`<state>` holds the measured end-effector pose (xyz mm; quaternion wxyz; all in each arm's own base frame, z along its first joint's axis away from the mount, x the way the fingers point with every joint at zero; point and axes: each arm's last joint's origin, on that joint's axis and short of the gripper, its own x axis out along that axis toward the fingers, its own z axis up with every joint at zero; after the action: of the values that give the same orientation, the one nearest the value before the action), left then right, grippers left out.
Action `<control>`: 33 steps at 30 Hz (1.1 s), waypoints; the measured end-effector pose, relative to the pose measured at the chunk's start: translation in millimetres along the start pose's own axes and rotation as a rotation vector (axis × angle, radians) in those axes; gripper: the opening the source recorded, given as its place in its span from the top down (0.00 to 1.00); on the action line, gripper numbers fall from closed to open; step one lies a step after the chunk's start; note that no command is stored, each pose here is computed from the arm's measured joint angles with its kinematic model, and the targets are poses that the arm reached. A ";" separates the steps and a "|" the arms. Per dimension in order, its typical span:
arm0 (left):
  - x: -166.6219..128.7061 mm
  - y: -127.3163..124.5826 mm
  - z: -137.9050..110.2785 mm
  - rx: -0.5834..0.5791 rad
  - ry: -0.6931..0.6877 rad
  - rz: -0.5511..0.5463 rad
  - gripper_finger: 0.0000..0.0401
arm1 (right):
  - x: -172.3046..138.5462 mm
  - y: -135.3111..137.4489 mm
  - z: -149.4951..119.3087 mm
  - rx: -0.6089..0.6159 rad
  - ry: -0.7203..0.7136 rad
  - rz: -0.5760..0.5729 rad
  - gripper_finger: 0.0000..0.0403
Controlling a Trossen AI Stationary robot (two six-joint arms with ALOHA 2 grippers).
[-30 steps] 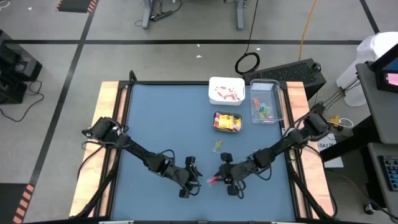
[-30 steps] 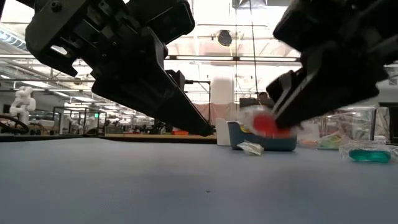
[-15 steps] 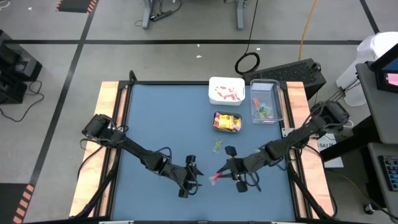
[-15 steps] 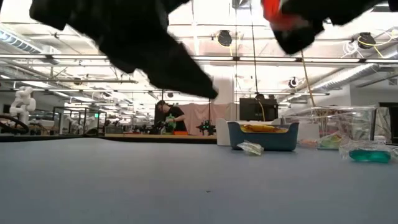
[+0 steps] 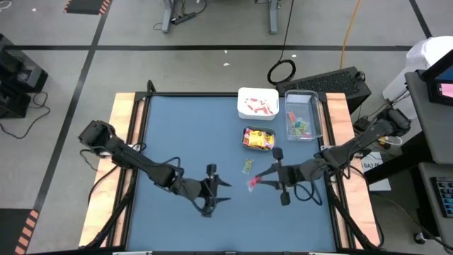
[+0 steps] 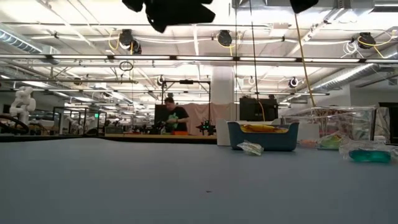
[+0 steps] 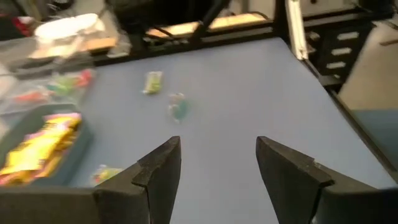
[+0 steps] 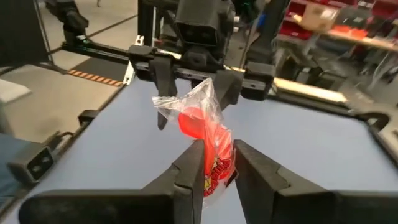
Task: Sort candy
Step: Put the bottom left red candy into the transparent bin
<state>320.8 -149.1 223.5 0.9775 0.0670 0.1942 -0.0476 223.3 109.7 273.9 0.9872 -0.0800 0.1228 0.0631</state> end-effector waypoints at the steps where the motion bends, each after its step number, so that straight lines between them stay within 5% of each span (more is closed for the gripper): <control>1: -2.6 1.9 2.2 -0.001 -0.002 0.021 0.46 | -0.9 -0.7 1.1 -0.012 -0.008 -0.011 0.82; 20: -20.5 9.1 3.7 0.029 0.084 0.096 0.46 | -5.2 -5.3 -0.8 -0.051 0.030 -0.100 0.82; 23: -20.5 9.0 3.8 0.029 0.084 0.095 0.46 | -5.2 -5.1 -3.0 -0.162 0.056 -0.095 0.82; 29: -20.5 9.0 3.7 0.029 0.085 0.095 0.46 | -5.2 -5.1 -2.7 -0.585 0.073 -0.083 0.82; 33: -20.5 9.0 3.8 0.029 0.084 0.094 0.46 | -5.2 -5.1 -2.6 -0.673 0.076 -0.080 0.82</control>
<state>304.5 -139.4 235.8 0.9686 0.0919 0.2308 -0.0014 218.5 103.7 273.5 0.9018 -0.4084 0.1285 0.0583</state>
